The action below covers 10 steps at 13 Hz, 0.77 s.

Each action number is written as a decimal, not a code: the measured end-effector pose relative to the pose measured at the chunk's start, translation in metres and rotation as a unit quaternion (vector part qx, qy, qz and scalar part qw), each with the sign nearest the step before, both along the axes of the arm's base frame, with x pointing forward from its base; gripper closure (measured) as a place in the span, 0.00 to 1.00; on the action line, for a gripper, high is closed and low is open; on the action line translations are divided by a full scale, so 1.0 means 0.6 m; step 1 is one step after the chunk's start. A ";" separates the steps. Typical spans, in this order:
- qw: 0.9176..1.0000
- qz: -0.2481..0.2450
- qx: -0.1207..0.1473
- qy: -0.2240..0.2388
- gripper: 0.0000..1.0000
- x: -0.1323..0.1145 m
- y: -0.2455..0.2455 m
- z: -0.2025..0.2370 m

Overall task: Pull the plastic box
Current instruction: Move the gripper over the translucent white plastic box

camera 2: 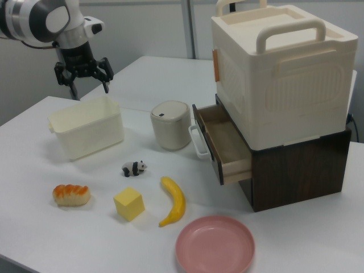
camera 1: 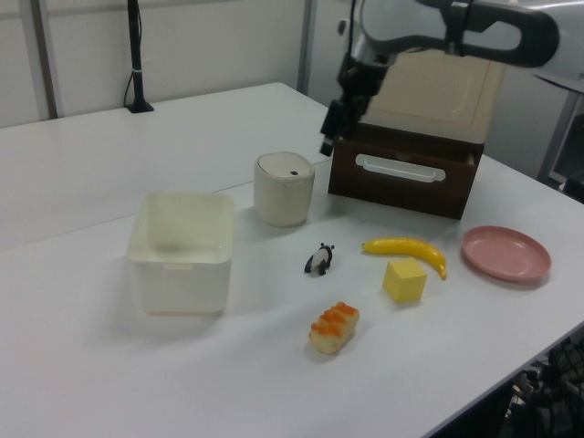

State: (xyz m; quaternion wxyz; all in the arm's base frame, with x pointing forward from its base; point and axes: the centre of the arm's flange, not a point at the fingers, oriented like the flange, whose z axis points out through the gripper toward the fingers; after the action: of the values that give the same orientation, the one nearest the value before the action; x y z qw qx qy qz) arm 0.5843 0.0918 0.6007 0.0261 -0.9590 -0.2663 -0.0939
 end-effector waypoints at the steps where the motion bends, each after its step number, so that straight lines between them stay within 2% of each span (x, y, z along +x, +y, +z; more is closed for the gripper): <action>1: 0.999 0.026 0.003 -0.024 0.00 0.014 0.032 -0.009; 6: 0.990 0.086 0.035 -0.105 0.00 0.071 0.157 -0.073; 10: 0.984 0.130 0.039 -0.113 0.00 0.087 0.198 -0.092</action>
State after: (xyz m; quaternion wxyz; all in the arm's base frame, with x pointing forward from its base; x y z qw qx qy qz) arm 0.6364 0.2104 0.5455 0.0450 -0.8977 -0.3860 -0.2077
